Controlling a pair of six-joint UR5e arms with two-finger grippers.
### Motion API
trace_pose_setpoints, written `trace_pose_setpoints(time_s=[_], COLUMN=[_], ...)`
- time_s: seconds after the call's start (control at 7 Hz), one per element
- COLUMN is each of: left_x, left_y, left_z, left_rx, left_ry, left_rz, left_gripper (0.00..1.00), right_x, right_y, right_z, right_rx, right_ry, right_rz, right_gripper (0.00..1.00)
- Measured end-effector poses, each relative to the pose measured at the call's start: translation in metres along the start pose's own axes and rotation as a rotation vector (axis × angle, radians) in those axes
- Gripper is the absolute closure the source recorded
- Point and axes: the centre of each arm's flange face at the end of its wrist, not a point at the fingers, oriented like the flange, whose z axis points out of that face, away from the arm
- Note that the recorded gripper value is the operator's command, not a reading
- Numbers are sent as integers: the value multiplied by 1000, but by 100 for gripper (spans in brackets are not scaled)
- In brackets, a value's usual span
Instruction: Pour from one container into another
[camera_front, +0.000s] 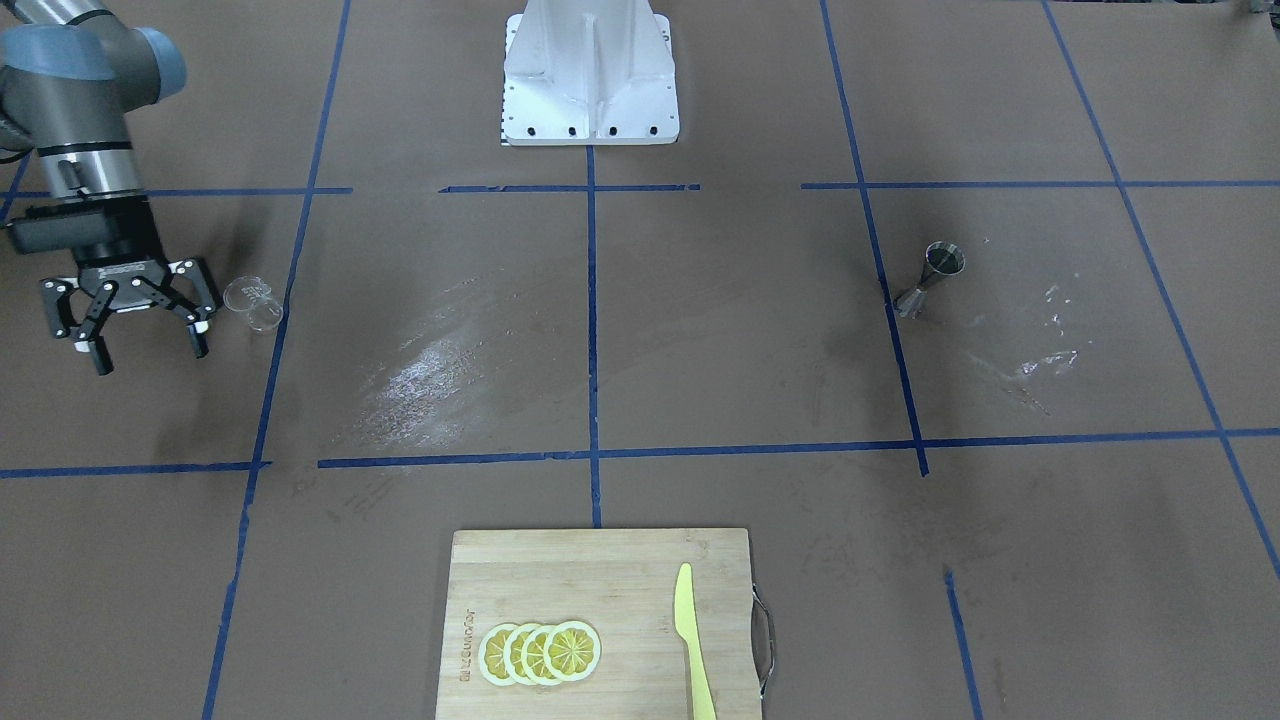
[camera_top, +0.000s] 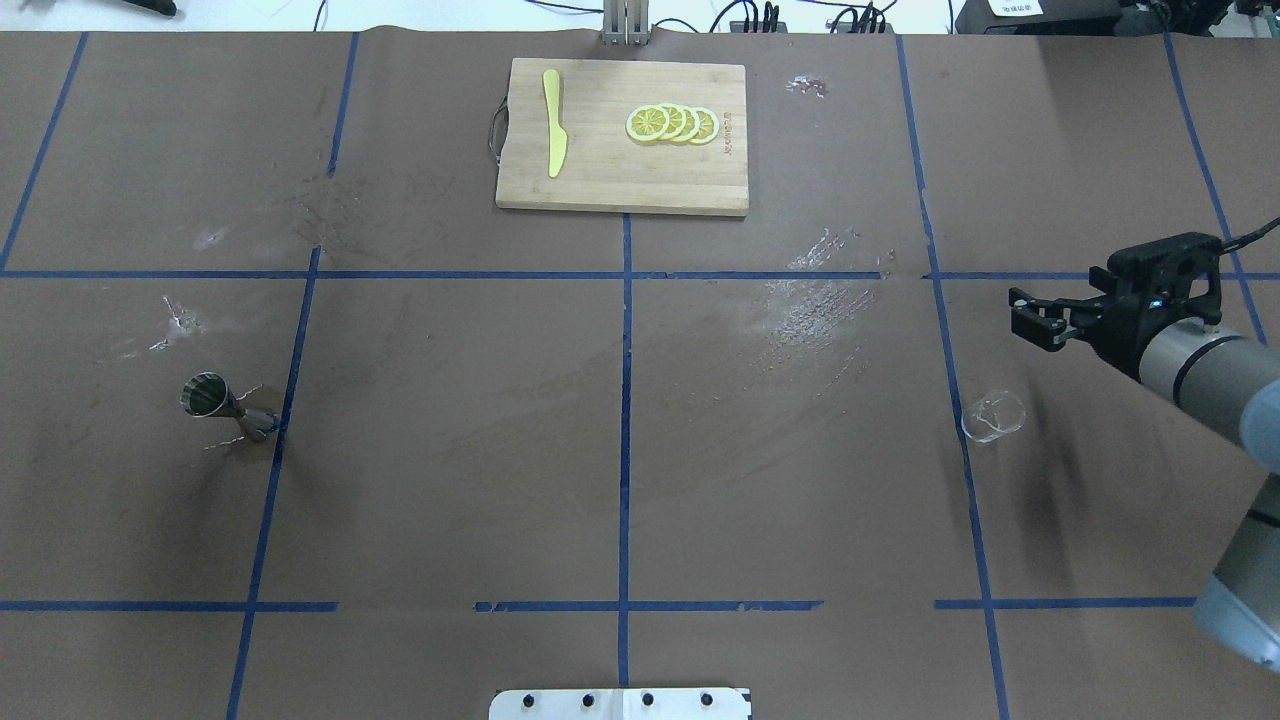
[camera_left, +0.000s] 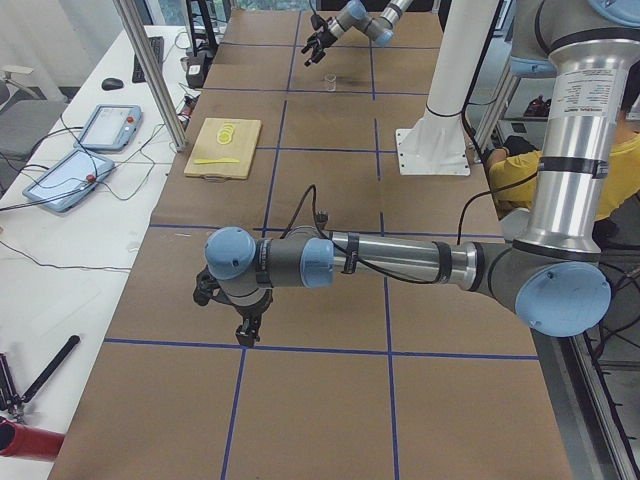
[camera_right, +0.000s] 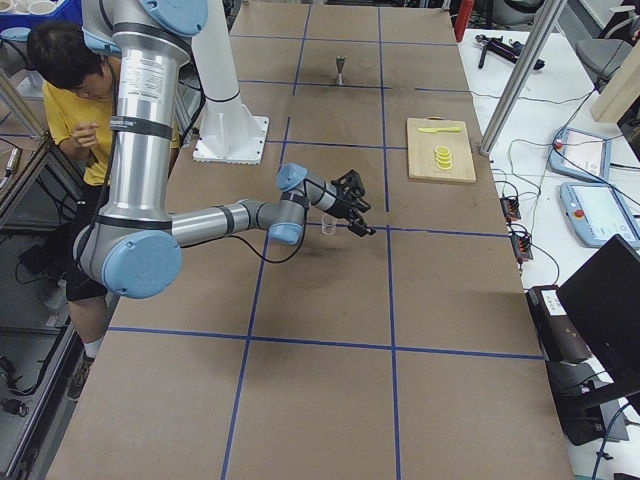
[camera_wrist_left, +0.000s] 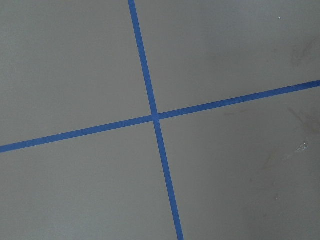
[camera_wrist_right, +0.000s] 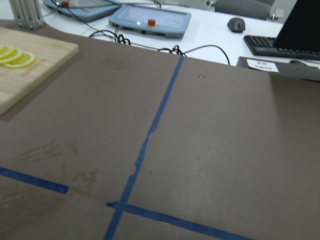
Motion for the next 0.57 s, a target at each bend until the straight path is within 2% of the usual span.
trace_pose_setpoints(time_s=[0.29, 0.57], left_x=[0, -1], left_y=[0, 1], left_z=[0, 1], left_rx=[0, -2], left_ry=[-2, -2], left_rz=[1, -1], left_gripper=[0, 0], right_x=[100, 195], right_y=[-38, -66], right_z=[-17, -50], right_rx=[-215, -424], right_ry=[10, 7], right_rz=[-37, 2], right_gripper=[0, 0])
